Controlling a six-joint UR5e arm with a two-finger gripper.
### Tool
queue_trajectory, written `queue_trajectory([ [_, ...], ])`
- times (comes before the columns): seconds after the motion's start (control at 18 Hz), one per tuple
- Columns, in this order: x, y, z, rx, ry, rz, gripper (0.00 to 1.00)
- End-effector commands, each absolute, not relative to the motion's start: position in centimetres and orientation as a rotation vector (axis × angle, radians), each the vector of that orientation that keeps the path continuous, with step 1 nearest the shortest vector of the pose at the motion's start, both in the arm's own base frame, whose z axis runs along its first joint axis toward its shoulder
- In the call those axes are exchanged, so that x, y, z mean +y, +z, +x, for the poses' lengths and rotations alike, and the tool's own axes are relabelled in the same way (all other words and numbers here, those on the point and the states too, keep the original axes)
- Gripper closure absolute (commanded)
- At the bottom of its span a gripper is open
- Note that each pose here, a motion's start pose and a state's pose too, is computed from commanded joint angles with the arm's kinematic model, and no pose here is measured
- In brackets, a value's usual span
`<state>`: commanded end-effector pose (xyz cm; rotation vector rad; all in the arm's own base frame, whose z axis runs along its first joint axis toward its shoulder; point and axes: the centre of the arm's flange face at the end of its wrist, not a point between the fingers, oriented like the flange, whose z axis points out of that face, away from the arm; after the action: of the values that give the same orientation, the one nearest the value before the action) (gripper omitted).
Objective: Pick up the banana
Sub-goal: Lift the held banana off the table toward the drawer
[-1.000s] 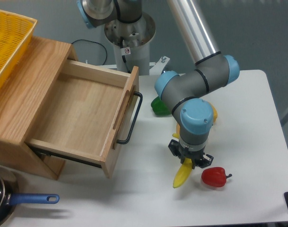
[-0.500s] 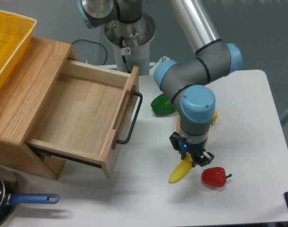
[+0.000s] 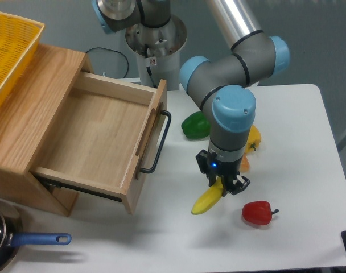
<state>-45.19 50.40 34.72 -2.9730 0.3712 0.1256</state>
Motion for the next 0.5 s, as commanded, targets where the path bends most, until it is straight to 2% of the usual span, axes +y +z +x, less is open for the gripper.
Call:
queue_trajectory([
  [0.5,50.39,35.21,-44.69,0.376,0.122,-2.975,0.63],
])
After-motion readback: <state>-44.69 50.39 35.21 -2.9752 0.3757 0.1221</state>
